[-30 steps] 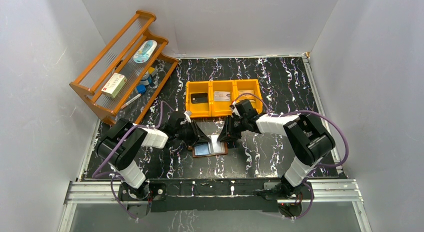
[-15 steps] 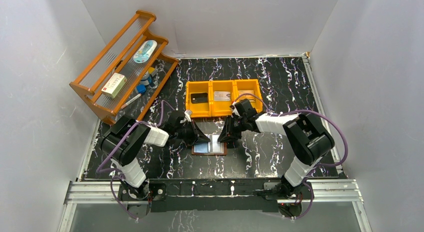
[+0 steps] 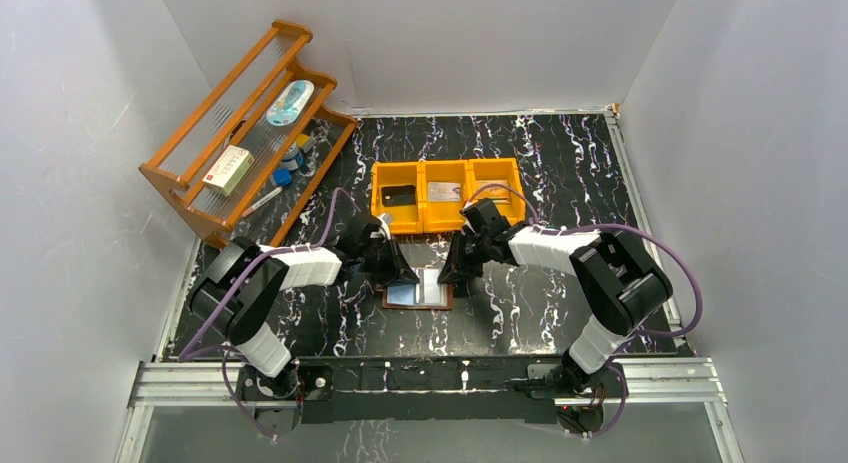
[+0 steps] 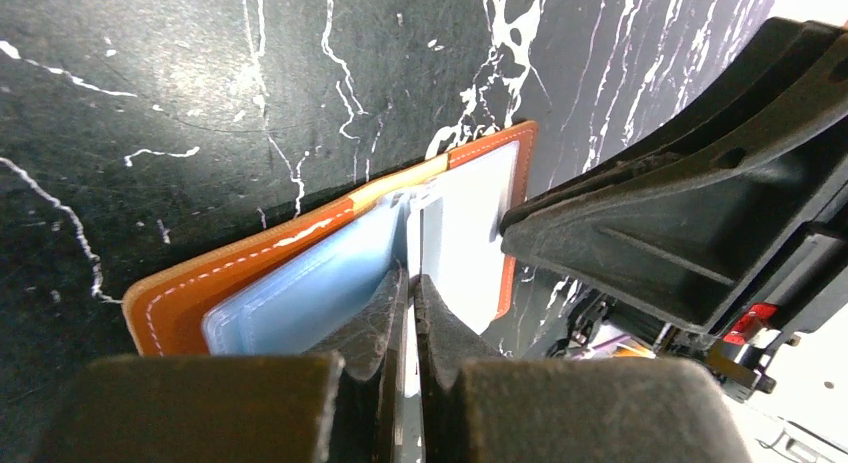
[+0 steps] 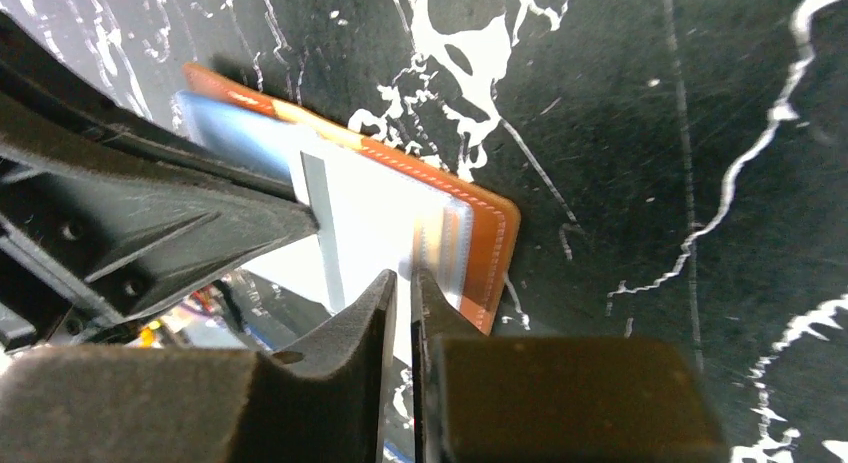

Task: Take the credit cards out of the card holder
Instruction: Remove the credit card from the card holder.

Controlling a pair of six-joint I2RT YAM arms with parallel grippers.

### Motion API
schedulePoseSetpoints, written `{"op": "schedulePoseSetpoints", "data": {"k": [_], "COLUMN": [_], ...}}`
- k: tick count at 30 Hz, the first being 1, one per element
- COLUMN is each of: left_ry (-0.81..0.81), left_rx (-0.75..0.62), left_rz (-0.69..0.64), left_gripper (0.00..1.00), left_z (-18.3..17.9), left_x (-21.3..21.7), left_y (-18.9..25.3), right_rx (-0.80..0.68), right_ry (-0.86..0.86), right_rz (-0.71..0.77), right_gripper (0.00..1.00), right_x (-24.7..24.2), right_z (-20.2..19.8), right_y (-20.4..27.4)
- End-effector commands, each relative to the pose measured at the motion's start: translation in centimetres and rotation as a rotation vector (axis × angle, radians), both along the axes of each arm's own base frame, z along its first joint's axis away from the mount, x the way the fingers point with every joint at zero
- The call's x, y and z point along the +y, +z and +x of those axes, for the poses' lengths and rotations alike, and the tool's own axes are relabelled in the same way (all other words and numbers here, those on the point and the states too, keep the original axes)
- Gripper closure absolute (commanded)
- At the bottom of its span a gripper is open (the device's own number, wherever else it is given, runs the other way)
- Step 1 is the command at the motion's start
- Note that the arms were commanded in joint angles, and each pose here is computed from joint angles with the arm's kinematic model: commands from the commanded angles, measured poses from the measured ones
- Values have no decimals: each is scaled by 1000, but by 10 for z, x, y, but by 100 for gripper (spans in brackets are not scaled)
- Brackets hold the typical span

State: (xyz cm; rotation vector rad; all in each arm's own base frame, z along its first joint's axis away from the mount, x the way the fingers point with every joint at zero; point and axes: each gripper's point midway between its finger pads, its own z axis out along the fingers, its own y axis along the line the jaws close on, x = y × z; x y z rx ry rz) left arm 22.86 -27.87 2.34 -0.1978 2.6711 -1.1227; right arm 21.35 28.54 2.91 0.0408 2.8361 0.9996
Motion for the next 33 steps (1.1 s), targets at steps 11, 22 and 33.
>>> {"op": "schedulePoseSetpoints", "data": {"k": [11, 22, 33], "left_ry": [-10, -24, -86], "left_rx": [-82, -86, -65], "left_rz": [153, 125, 48], "left_gripper": [100, 73, 56], "left_z": [6, 3, -3], "left_x": [23, 20, 6], "left_y": [15, 23, 26], "right_rx": [-91, -137, 10], "right_ry": [23, 44, 21], "right_rz": [-200, -85, -121], "right_gripper": [77, 62, 64], "right_x": [-26, 15, 11], "right_z": [8, 14, -6], "right_y": [-5, 29, -11]}}
